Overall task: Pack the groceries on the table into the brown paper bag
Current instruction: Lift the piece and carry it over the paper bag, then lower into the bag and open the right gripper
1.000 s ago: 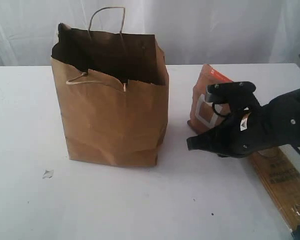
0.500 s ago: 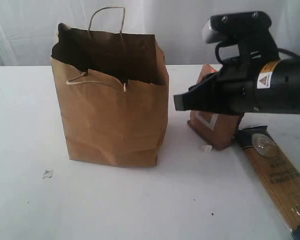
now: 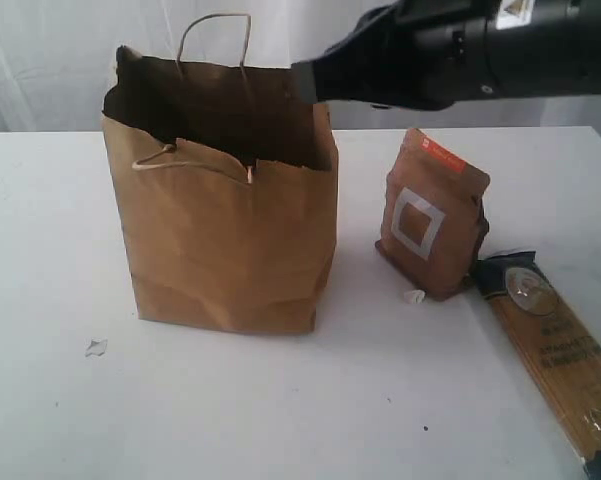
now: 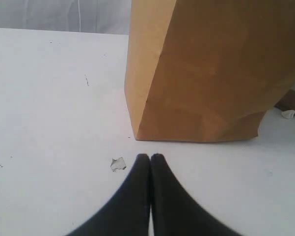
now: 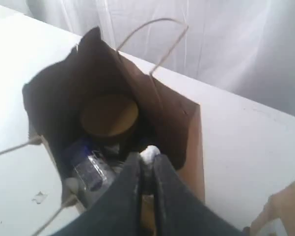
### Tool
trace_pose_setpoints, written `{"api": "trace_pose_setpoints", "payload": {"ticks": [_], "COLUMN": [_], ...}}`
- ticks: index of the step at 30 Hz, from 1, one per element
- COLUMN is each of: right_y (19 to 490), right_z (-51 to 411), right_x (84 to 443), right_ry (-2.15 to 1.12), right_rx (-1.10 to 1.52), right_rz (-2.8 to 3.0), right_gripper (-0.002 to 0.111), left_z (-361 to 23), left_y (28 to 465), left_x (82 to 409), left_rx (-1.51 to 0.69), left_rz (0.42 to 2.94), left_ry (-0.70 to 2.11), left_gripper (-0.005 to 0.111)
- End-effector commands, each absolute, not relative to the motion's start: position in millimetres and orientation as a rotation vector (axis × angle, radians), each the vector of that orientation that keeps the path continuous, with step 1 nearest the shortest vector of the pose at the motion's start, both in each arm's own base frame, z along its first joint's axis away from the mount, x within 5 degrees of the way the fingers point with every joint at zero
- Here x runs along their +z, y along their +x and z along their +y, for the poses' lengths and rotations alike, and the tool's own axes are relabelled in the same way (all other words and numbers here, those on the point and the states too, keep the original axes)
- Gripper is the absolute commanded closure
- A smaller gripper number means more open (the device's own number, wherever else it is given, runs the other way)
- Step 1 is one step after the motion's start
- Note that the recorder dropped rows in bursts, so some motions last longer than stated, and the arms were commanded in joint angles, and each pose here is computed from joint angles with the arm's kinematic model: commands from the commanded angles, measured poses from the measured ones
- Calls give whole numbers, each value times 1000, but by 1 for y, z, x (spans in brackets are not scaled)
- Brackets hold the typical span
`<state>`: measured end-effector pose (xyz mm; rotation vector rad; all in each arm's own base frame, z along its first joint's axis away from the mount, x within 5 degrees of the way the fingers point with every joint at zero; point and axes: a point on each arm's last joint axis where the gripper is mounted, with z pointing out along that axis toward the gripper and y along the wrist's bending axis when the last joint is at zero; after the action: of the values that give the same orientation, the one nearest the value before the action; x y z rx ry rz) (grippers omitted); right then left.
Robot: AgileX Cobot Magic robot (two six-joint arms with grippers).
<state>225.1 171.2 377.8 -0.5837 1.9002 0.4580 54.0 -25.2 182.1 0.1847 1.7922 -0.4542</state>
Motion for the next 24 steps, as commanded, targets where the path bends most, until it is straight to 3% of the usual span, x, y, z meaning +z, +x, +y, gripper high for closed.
{"api": "trace_pose_setpoints", "payload": {"ticks": [1,24], "right_y": [237,283], "right_z": [186,239], "right_x": [380,352], "right_ry": [-630,-849], "right_rx": [439,337], "right_rz": [1925,2170], "right_gripper": [108,108], "left_z": [-25,-25], "left_y": [54,54], "left_x": [182,182], "left_rx": [-461,-461], "left_rz": [1787,1787], "left_ry": [179,179], "left_gripper": [107,107]}}
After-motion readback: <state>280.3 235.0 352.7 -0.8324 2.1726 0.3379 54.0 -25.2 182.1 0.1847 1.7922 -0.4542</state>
